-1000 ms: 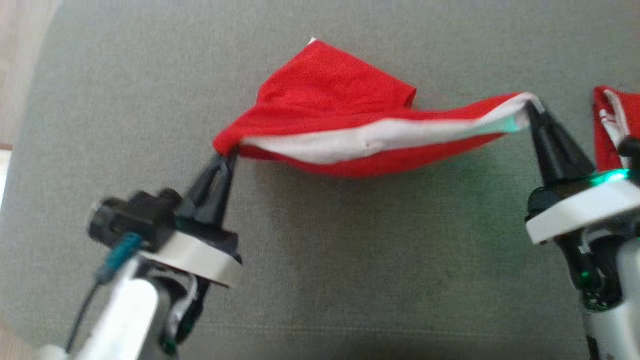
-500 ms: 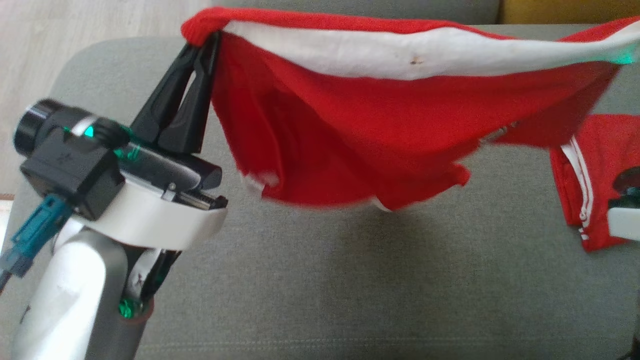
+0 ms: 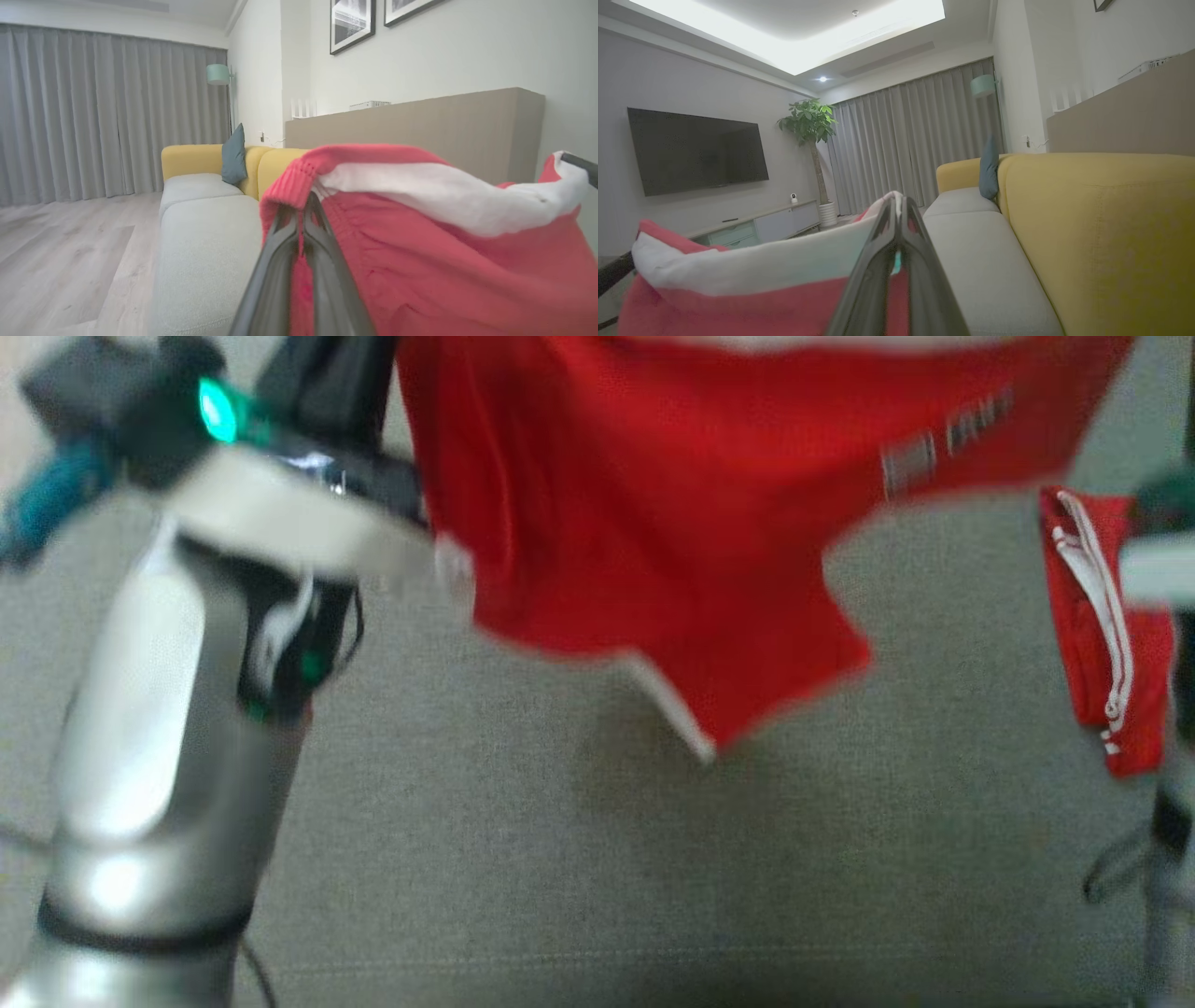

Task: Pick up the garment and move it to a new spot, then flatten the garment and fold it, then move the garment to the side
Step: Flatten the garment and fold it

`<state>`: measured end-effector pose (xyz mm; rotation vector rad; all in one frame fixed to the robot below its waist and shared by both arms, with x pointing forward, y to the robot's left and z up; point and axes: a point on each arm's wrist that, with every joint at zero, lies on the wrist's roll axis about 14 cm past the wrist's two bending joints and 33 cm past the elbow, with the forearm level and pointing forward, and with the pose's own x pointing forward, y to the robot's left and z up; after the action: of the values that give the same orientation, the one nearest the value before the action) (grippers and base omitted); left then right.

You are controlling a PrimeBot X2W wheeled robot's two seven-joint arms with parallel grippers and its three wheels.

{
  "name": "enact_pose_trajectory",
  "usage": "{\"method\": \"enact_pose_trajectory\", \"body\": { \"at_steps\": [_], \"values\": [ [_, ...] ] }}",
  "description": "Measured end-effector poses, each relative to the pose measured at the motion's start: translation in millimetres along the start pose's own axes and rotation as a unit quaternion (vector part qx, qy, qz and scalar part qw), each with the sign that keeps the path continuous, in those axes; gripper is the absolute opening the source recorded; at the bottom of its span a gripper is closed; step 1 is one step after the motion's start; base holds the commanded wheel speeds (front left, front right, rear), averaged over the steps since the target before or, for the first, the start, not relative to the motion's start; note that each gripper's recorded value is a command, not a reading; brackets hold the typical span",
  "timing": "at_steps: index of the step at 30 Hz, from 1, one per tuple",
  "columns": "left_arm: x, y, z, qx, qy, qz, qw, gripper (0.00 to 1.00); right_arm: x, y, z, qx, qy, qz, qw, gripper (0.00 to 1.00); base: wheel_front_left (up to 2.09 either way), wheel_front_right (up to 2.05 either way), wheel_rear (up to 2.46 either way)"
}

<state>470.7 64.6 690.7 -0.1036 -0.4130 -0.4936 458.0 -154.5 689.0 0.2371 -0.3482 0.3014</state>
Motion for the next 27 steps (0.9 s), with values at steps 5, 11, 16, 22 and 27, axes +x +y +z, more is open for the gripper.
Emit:
{"method": "enact_pose_trajectory", "body": {
  "at_steps": [5,11,16,22,27],
  "values": [
    [45.1,26.8,-25.8,-0.014,-0.002,0.025,1.0,0.0,60.3,-6.3,-3.6,0.002,-0.022,0.017,1.0,0.0,0.0,0.0,0.0],
    [75.4,48.4,-60.5,-0.047,0.02,0.056,0.997,0.0,101.8,-2.9,-23.0,0.021,-0.023,0.02,0.999,0.0,0.0,0.0,0.0],
    [48.5,52.0,-150.6,-0.093,0.141,0.088,0.982,0.0,86.7,-5.2,-120.2,0.058,0.09,-0.005,0.994,0.0,0.0,0.0,0.0],
    [-27.6,37.5,-247.7,-0.143,0.28,0.123,0.941,0.0,20.9,-16.5,-226.8,0.091,0.226,-0.051,0.969,0.0,0.0,0.0,0.0],
    [-68.4,17.6,-280.6,-0.171,0.331,0.125,0.92,0.0,-16.1,-15.9,-259.0,0.107,0.263,-0.064,0.957,0.0,0.0,0.0,0.0]
  ]
}}
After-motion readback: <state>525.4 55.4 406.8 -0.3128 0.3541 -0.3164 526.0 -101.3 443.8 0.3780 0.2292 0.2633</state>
